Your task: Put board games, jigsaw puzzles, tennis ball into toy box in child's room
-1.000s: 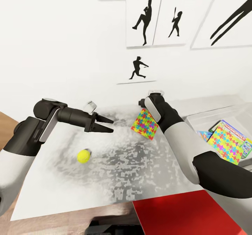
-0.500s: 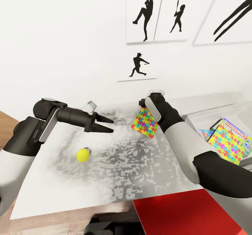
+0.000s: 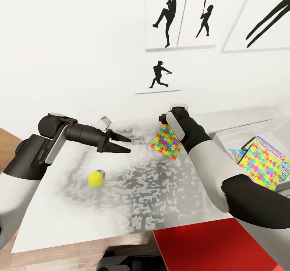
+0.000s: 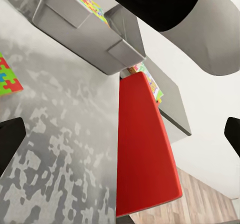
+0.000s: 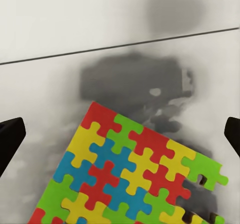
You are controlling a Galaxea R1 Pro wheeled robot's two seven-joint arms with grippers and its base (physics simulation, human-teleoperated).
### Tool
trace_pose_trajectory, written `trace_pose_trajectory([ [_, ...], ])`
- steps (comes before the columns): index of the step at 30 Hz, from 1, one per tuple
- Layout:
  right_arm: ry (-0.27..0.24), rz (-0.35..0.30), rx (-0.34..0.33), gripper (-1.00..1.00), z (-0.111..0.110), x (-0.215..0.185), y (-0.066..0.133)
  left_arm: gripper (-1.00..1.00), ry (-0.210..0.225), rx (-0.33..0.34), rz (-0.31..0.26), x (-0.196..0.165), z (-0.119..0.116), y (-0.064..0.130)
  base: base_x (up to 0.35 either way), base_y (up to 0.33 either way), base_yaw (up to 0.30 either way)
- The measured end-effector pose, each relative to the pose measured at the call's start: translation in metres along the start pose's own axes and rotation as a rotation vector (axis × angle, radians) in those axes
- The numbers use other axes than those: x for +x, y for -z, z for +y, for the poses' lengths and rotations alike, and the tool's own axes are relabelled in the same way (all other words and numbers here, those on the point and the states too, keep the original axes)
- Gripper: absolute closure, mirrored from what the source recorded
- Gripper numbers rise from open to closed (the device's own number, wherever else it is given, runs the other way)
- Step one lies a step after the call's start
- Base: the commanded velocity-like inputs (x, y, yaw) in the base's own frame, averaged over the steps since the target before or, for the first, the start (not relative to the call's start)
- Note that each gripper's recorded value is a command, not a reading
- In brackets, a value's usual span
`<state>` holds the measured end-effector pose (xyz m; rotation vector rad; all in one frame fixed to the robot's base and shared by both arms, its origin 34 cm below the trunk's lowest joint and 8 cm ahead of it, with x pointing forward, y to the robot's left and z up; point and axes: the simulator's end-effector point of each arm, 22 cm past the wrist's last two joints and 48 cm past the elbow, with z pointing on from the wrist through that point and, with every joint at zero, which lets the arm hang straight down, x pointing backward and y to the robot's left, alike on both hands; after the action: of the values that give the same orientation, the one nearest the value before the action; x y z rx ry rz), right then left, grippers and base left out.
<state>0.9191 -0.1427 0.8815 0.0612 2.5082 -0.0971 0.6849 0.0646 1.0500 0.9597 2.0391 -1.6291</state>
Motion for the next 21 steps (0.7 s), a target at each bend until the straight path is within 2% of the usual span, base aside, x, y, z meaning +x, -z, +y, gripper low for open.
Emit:
trace_pose_trajectory([
  [21,-0.002,0.008,-0.005,-1.0,0.0008,0.0012,0.0003,-1.0,-0.001,0.0,-0.001,-0.0005,-0.0003,0.0003,0.0,0.0,0.0],
])
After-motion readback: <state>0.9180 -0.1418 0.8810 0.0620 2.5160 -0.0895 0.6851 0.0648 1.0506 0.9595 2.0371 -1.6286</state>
